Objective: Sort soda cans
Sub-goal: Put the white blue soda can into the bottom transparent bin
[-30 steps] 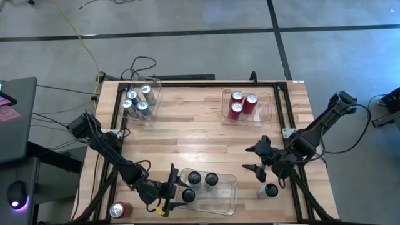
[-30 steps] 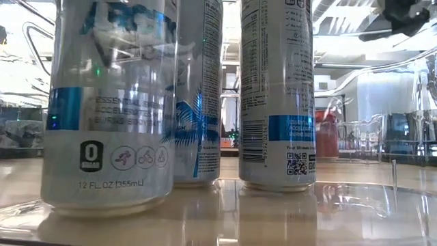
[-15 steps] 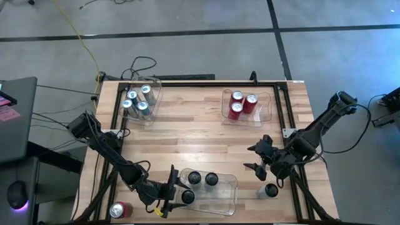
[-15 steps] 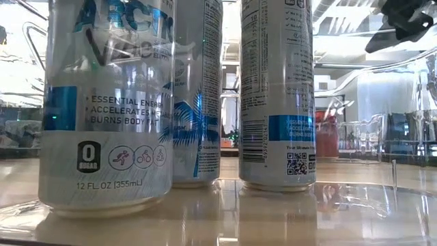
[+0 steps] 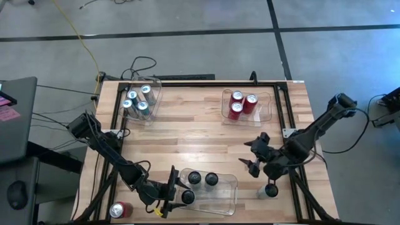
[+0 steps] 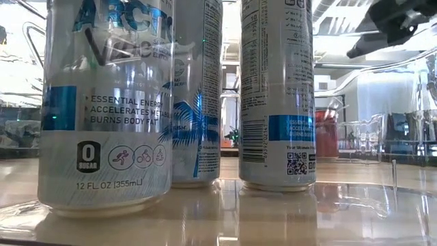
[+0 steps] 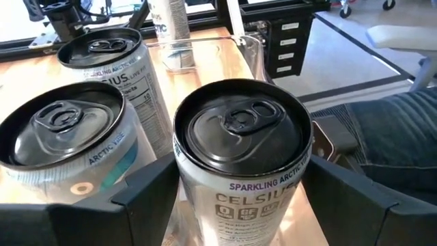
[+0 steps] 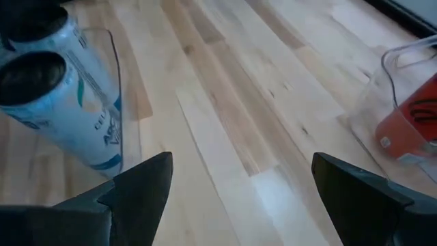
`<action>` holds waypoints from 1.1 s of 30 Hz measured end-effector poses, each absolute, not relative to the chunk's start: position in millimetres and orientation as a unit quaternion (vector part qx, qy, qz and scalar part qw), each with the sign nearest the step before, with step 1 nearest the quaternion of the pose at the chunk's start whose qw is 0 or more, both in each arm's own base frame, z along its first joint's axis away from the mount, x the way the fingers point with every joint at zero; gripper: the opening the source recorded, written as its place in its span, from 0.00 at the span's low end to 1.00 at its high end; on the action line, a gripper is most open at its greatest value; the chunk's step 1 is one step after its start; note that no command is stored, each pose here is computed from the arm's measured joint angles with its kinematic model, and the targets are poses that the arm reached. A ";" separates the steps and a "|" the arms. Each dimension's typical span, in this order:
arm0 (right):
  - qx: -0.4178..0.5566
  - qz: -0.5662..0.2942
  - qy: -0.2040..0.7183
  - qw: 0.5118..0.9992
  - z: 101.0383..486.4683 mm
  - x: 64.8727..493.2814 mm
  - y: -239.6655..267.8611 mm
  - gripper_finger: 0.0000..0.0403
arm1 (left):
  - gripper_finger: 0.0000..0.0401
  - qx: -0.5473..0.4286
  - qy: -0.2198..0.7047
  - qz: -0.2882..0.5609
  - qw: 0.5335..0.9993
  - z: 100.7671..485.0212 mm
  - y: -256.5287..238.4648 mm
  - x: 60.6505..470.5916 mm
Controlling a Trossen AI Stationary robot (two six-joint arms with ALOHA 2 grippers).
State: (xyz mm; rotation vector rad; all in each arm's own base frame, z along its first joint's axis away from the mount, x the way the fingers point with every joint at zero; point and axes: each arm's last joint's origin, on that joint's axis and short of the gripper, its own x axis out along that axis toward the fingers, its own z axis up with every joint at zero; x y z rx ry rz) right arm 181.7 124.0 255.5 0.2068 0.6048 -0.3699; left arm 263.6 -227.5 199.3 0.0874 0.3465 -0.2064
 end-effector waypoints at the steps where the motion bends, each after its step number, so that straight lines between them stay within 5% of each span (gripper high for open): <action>1: 0.099 -0.181 0.300 0.931 254.2 182.9 123.8 0.91 | 0.74 0.045 0.172 -0.103 0.979 199.4 -227.6 263.6; 19: 0.110 -0.140 0.330 0.927 272.2 185.8 130.5 0.91 | 0.87 0.031 0.205 -0.099 0.973 239.2 -205.1 237.4; 26: 0.192 -0.045 0.450 0.871 277.8 178.3 138.6 0.91 | 0.87 0.019 0.197 0.053 0.979 267.0 -170.6 213.3; 33: 0.271 -0.091 0.491 0.823 300.5 162.9 141.9 0.91 | 0.87 0.056 0.128 0.168 0.976 297.5 -146.0 194.2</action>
